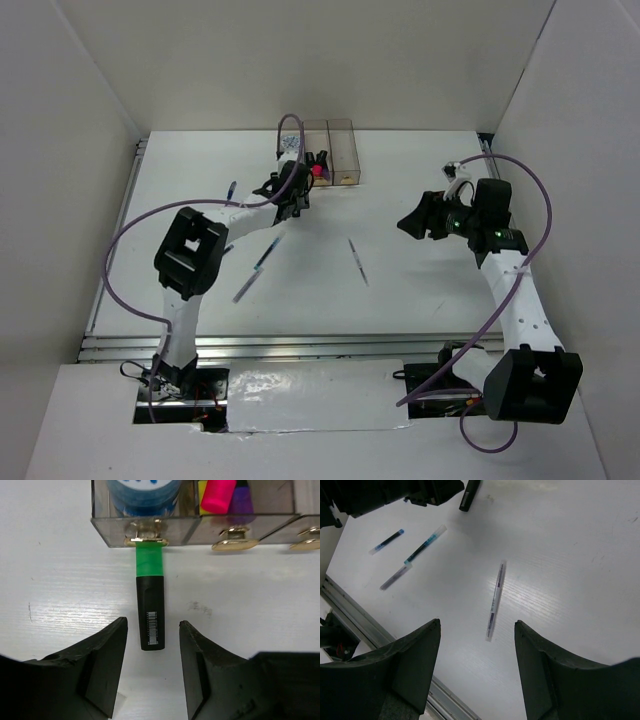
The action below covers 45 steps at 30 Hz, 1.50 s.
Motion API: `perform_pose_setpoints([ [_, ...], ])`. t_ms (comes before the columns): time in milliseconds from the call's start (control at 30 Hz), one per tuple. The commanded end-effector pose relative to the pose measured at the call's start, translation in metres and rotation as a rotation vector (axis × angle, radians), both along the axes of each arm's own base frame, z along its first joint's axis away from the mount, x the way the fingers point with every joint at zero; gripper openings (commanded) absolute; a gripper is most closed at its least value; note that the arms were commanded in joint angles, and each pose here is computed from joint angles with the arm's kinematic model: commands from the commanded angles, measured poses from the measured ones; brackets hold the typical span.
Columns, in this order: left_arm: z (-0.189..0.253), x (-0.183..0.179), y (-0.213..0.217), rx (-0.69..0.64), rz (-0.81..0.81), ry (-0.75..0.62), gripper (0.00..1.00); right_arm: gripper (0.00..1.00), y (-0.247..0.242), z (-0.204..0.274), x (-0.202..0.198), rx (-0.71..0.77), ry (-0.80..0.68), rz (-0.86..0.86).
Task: Sort the stationery into containers
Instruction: Grab a piece of stationery with the left arm, then pass the stationery from the left arm to the right
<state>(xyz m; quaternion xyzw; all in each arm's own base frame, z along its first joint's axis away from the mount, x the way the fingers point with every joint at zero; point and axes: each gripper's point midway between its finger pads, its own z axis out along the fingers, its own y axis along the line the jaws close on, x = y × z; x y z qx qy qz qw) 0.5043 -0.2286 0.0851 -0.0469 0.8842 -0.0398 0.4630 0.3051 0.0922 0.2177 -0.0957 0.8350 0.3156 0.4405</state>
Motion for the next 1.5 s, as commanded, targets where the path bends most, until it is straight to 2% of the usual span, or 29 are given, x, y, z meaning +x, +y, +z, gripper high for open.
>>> perform_pose_setpoints([
  [0,-0.001,0.014,-0.001,-0.009,0.038,-0.039,0.58,0.68,0.000,-0.001,-0.004,0.000,0.005,-0.002],
  [367,-0.050,0.004,0.007,0.032,0.058,0.077,0.55,0.68,0.000,-0.001,0.000,-0.001,0.013,-0.001],
  [567,-0.058,0.010,0.008,0.021,0.053,0.118,0.53,0.68,-0.001,0.004,0.003,-0.008,0.003,-0.006],
  [633,-0.061,0.008,0.005,0.018,0.043,0.139,0.49,0.68,0.000,0.005,0.003,-0.010,0.002,-0.006],
  [800,-0.055,-0.009,-0.001,-0.030,0.009,0.181,0.32,0.68,0.004,0.019,0.003,-0.033,-0.044,0.005],
  [900,-0.037,-0.024,-0.006,-0.074,-0.043,0.167,0.18,0.67,0.009,0.029,0.000,-0.052,-0.070,0.028],
  [933,-0.016,-0.027,-0.015,-0.111,-0.092,0.140,0.11,0.67,0.008,0.033,-0.001,-0.096,-0.110,0.054],
  [1000,0.001,-0.036,-0.021,-0.150,-0.152,0.129,0.05,0.67,0.010,0.039,-0.003,-0.136,-0.149,0.078],
  [1033,0.028,-0.044,-0.032,-0.202,-0.224,0.104,0.01,0.67,0.011,0.050,-0.003,-0.163,-0.191,0.091],
  [1100,0.050,-0.060,-0.040,-0.249,-0.296,0.115,0.00,0.67,0.020,0.059,-0.010,-0.237,-0.268,0.172],
  [1133,0.076,-0.068,-0.042,-0.281,-0.342,0.089,0.00,0.67,0.026,0.073,-0.012,-0.264,-0.321,0.206],
  [1267,0.130,-0.131,-0.069,-0.446,-0.674,0.127,0.00,0.67,0.045,0.096,-0.030,-0.388,-0.503,0.336],
  [1400,0.145,-0.187,-0.076,-0.518,-0.921,0.213,0.00,0.69,0.077,0.098,-0.051,-0.489,-0.663,0.482],
  [1467,0.138,-0.206,-0.074,-0.540,-0.964,0.291,0.00,0.72,0.100,0.089,-0.068,-0.509,-0.714,0.587],
])
